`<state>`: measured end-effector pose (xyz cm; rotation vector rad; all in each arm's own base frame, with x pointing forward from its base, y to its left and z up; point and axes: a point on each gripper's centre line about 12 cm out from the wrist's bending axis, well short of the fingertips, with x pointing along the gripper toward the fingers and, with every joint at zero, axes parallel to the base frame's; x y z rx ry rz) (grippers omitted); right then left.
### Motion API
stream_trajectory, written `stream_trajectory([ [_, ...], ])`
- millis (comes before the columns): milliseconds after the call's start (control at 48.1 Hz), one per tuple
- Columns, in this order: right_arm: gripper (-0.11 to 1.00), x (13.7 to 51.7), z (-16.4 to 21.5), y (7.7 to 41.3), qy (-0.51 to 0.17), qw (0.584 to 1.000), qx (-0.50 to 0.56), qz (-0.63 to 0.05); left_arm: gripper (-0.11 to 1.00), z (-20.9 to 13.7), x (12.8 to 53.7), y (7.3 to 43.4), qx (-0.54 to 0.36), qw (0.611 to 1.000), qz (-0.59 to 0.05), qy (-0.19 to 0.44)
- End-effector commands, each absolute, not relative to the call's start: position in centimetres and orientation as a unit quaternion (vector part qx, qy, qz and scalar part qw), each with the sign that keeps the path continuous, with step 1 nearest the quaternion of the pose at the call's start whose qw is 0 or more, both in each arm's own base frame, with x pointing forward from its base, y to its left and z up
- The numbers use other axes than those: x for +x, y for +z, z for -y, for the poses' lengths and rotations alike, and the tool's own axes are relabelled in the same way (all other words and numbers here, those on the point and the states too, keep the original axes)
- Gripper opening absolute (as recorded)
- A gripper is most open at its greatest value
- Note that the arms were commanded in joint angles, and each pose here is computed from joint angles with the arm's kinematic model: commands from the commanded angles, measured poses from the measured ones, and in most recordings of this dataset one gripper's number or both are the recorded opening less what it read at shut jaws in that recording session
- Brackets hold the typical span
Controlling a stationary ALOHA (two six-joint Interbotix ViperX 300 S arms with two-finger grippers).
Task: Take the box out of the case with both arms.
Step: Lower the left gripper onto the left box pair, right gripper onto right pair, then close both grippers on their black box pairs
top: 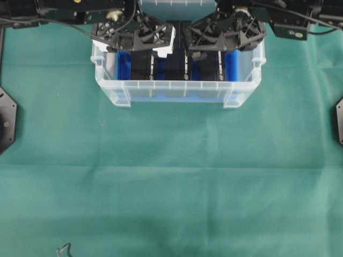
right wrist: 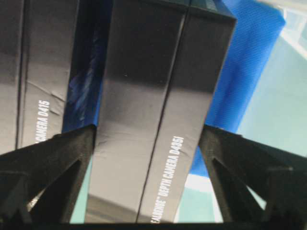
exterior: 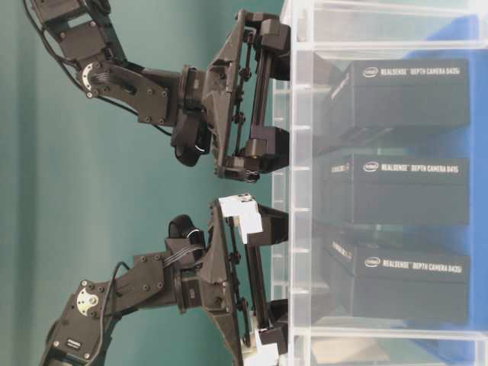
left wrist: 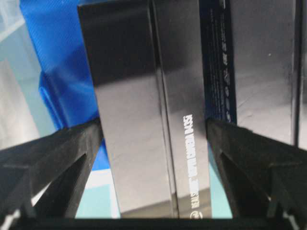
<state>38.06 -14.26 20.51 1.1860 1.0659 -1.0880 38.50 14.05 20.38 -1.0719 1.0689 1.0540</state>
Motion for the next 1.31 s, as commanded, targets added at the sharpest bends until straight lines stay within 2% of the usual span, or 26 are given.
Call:
stream_trajectory([
  [0, 0.97, 37.6, 14.6, 20.5, -0.469, 0.563, 0.505, -0.456, 0.87, -14.2, 37.8, 20.4, -0.459, 0.598, -0.469, 0.461],
  [166, 0.97, 37.3, 14.6, 20.5, -0.473, 0.557, 0.504, -0.461, 0.86, -13.8, 37.5, 20.4, -0.449, 0.587, -0.488, 0.464],
  [291, 0.94, 37.2, 14.6, 20.6, -0.478, 0.551, 0.503, -0.464, 0.74, -13.5, 37.3, 20.4, -0.445, 0.582, -0.496, 0.466],
  [353, 0.86, 37.1, 14.6, 20.5, -0.482, 0.545, 0.505, -0.463, 0.64, -13.4, 37.2, 20.6, -0.445, 0.583, -0.496, 0.465],
  [457, 0.65, 37.1, 14.7, 20.7, -0.490, 0.542, 0.511, -0.453, 0.64, -13.4, 37.1, 21.1, -0.447, 0.588, -0.491, 0.463],
  [665, 0.65, 37.2, 15.0, 21.9, -0.488, 0.561, 0.515, -0.427, 0.64, -13.3, 37.0, 21.4, -0.450, 0.589, -0.487, 0.463],
  [935, 0.65, 37.4, 15.1, 22.2, -0.487, 0.564, 0.519, -0.419, 0.64, -13.4, 37.2, 21.8, -0.453, 0.592, -0.481, 0.461],
  [1289, 0.65, 38.4, 15.5, 26.3, -0.476, 0.585, 0.527, -0.391, 0.64, -13.8, 37.6, 25.1, -0.458, 0.605, -0.463, 0.458],
])
